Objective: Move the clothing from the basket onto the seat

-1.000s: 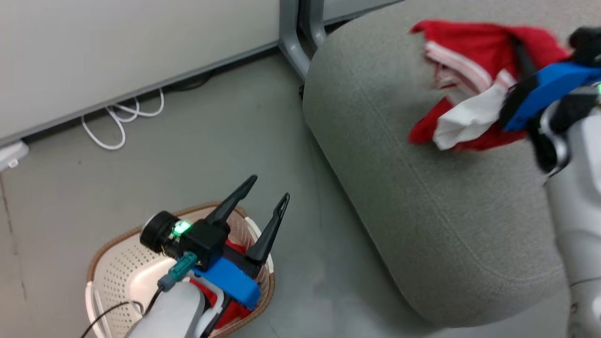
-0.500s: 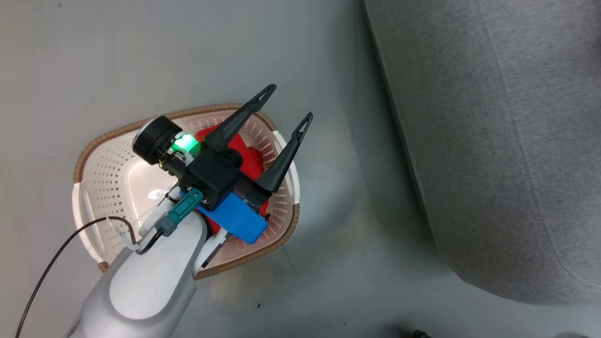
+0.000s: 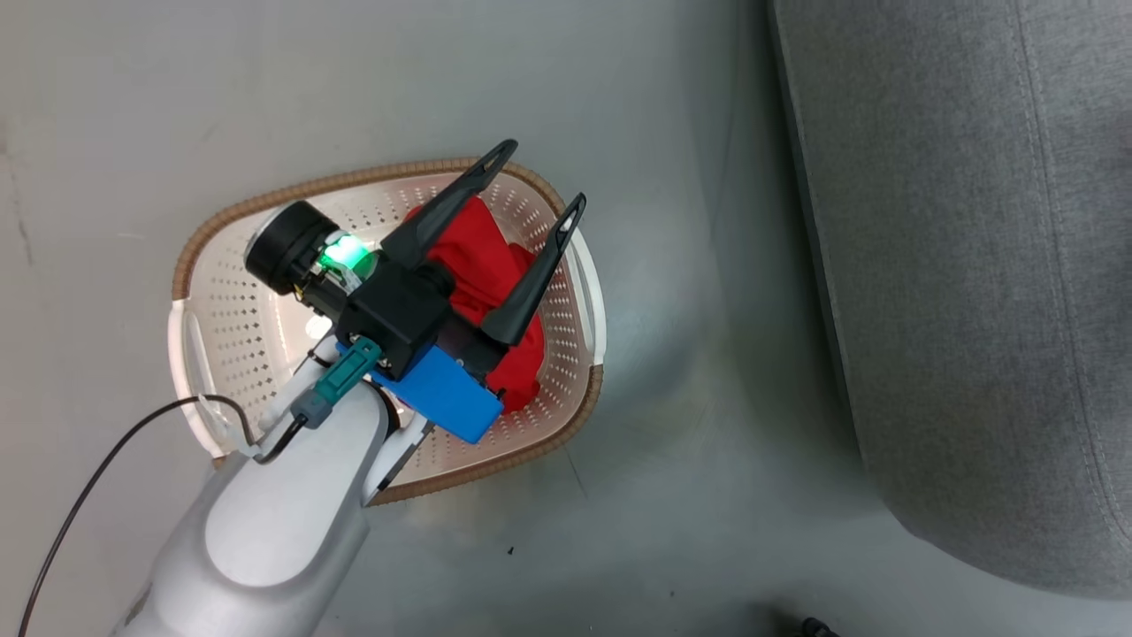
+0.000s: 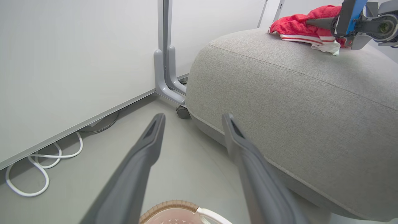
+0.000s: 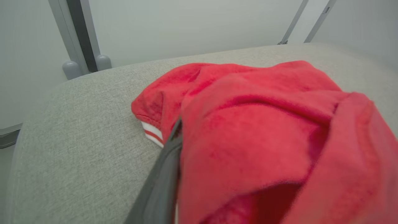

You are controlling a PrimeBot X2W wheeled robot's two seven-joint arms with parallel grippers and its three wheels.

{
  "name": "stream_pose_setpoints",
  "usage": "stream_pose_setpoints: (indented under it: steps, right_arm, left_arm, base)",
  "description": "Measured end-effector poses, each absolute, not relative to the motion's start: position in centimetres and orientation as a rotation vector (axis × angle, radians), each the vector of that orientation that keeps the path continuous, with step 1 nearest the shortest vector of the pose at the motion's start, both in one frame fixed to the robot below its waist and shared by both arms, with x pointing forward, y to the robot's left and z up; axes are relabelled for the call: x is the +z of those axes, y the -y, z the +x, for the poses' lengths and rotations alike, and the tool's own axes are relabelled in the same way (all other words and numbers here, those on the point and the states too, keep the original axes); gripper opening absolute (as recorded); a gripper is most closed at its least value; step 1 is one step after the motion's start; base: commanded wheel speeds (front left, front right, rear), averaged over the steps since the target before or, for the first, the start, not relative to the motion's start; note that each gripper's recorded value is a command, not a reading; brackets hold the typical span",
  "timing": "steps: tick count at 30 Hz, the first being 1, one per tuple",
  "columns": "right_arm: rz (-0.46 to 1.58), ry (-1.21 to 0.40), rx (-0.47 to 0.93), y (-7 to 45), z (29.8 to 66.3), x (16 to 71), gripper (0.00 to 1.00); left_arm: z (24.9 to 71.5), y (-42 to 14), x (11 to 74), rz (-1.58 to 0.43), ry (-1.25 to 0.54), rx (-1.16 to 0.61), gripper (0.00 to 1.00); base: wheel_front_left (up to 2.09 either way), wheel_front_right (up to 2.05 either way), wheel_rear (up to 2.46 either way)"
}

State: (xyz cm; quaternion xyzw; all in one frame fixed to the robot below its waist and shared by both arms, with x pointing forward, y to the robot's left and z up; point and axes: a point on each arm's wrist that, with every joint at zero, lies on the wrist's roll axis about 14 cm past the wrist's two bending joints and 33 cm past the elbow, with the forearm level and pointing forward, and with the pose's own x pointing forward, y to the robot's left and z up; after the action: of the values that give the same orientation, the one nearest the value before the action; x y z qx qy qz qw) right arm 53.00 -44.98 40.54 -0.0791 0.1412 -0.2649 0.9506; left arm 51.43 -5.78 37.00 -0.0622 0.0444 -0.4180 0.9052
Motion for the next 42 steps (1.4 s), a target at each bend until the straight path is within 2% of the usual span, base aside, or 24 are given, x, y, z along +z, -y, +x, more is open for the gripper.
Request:
stream_pose_setpoints:
  steps: [8,17,31,42]
  right_arm:
    - [-0.190,-0.274,-0.485,43.4,52.0,42.0,1.00]
    - [-0.144,-0.233,-0.439,40.2,46.9,44.2,1.00]
    - [-0.097,-0.106,-0.236,30.4,39.3,50.2,1.00]
    - [-0.068,-0.074,-0.043,22.5,37.6,52.3,1.00]
  left_arm:
    - [50.8,5.5,39.9,-0.145,-0.068,-0.834,1.00]
    - [47.6,3.3,44.2,-0.187,-0.064,-0.724,1.00]
    - [40.9,-4.1,48.5,-0.175,-0.023,-0.468,1.00]
    - [38.4,-10.3,49.6,-0.164,0.018,-0.281,1.00]
  base:
    - [0.00,0.00,0.00]
    - [0.00,0.00,0.00]
    - [0.00,0.00,0.00]
    - [0.00,0.00,0.00]
